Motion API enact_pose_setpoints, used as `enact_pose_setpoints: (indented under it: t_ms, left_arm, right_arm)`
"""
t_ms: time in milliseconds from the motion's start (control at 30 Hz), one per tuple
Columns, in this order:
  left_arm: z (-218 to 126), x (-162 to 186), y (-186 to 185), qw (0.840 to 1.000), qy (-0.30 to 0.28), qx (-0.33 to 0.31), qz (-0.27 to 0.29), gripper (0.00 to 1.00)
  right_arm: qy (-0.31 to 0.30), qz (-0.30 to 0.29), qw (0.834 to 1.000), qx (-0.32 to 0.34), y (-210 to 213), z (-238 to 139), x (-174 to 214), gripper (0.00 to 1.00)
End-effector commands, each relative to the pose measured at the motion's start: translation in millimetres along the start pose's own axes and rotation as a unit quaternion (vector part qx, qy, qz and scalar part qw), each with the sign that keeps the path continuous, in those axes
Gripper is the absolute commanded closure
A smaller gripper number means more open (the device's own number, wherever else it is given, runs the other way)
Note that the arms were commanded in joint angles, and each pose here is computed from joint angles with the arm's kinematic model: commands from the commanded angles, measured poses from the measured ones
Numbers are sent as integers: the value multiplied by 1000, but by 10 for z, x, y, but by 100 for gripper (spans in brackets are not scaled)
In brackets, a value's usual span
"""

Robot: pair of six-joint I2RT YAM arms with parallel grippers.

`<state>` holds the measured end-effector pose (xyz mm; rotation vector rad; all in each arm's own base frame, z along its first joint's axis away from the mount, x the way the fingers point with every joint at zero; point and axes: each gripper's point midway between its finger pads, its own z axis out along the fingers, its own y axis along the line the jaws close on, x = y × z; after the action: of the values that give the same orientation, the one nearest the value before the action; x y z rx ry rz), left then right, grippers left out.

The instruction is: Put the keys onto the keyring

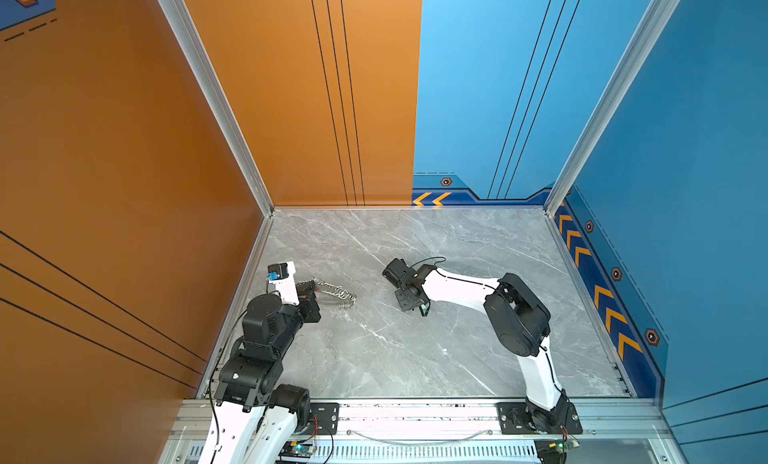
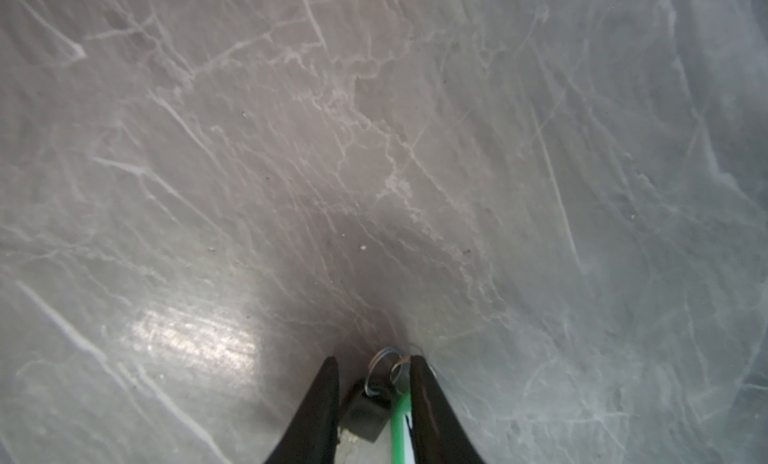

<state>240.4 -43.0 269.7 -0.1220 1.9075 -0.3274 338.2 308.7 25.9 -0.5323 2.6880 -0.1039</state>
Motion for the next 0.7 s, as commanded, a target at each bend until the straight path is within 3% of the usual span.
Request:
enact_pose_setpoints:
  t_ms: [0,667]
  left_arm:
    - [-10,-131,-34,1000,-29,10,-5,100]
    - [1,-122,-37,1000,-27,11,-6,100]
  right_arm:
    - [28,4,1000,12,-79,86,125,73]
    - [5,-16,998,69,-229,-28,77,94]
